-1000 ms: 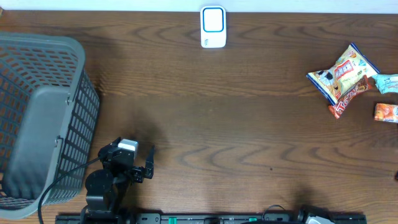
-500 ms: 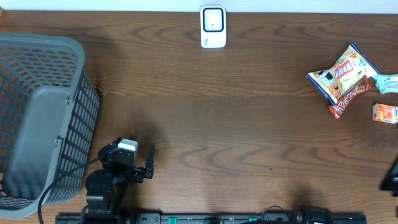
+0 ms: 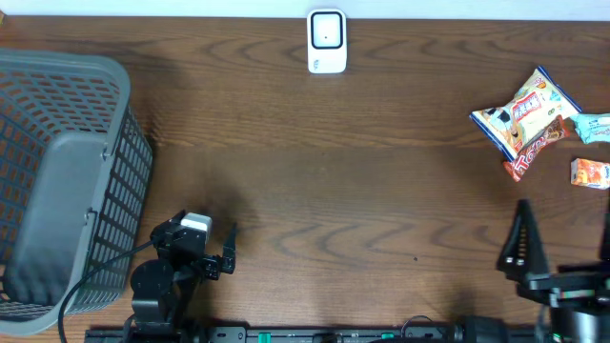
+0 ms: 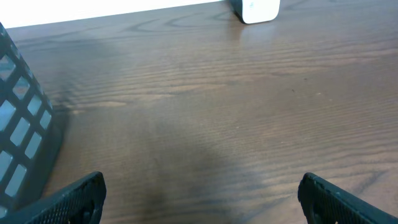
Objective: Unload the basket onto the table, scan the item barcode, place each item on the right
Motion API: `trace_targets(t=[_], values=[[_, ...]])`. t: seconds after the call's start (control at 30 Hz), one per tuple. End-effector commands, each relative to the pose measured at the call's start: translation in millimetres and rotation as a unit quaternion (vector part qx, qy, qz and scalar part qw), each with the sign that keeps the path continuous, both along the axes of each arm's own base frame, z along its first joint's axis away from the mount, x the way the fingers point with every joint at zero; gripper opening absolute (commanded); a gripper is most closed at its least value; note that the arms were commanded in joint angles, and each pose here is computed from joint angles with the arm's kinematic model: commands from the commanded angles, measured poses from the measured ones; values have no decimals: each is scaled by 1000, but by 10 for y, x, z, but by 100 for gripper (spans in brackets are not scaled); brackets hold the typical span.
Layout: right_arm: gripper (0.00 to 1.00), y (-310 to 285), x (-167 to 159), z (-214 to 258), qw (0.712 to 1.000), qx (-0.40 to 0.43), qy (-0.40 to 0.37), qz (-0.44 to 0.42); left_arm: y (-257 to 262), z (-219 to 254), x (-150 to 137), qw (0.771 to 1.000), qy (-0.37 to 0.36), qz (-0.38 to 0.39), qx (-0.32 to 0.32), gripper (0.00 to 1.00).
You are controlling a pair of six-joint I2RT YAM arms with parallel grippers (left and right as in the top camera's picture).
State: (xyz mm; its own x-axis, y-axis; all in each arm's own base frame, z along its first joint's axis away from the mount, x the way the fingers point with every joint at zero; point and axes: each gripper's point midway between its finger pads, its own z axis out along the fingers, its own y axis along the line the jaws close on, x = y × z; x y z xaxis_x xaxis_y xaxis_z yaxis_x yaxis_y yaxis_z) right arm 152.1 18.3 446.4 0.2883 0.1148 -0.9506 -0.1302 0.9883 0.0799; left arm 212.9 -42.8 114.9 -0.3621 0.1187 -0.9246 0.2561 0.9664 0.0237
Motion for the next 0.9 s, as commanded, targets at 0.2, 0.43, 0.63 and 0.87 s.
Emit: trace_targets(t=[0.2, 0.43, 0.63, 0.87], values=[[99, 28, 306, -721, 997, 8, -68, 22, 1, -94, -20, 1000, 12, -3, 8, 98], [99, -36, 471, -1062, 996, 18, -82, 7, 1, -94, -20, 1000, 12, -2, 8, 98], [99, -135, 710, -1590, 999, 34, -25, -20, 1, -94, -20, 1000, 12, -2, 8, 98], [99, -163, 844, -2010, 999, 36, 21, -29, 1, -94, -20, 1000, 12, -2, 8, 98]])
